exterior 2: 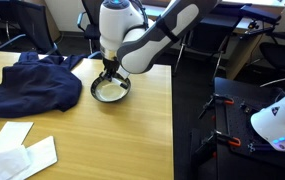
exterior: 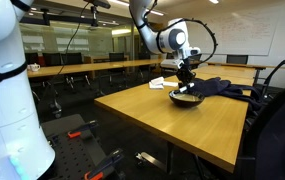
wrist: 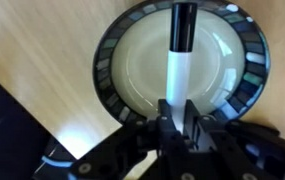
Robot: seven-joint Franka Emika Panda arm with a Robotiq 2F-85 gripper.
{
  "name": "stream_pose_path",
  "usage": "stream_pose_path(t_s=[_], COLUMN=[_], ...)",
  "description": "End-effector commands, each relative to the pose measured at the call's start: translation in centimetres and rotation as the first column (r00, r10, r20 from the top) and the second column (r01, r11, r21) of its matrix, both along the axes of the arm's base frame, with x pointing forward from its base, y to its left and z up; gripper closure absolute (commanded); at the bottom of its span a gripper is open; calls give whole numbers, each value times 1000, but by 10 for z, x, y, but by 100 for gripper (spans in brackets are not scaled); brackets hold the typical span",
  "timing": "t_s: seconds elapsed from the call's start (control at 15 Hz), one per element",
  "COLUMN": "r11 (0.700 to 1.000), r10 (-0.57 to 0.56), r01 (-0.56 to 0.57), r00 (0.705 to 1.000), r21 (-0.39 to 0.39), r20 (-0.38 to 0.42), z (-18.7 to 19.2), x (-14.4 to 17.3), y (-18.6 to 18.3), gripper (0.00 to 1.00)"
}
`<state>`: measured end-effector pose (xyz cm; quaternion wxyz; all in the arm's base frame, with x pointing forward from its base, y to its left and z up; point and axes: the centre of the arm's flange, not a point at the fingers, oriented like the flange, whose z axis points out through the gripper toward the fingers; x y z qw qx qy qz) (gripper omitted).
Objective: Put the marker in the bowl
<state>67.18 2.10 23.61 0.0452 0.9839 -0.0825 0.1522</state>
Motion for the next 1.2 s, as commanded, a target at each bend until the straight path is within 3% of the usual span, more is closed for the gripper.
stream_pose_path(t_s=[0.0, 0.33, 0.4, 0.53, 0.6, 0.93, 1.13], r11=[999, 992, 989, 979, 974, 971, 971], r10=[-31, -122, -149, -203, -226, -233, -218], r01=[33, 123, 149, 203, 225, 231, 219], r00=[999, 989, 984, 969, 963, 972, 976], r21=[-38, -6, 5, 17, 23, 63, 97], r20=[40, 86, 103, 141, 148, 28, -16], z=[-7, -10, -8, 0, 5, 43, 66], x=[2, -1, -4, -14, -20, -86, -124], y=[-4, -3, -4, -8, -11, -18, -20], gripper=[95, 93, 55, 48, 39, 1, 0])
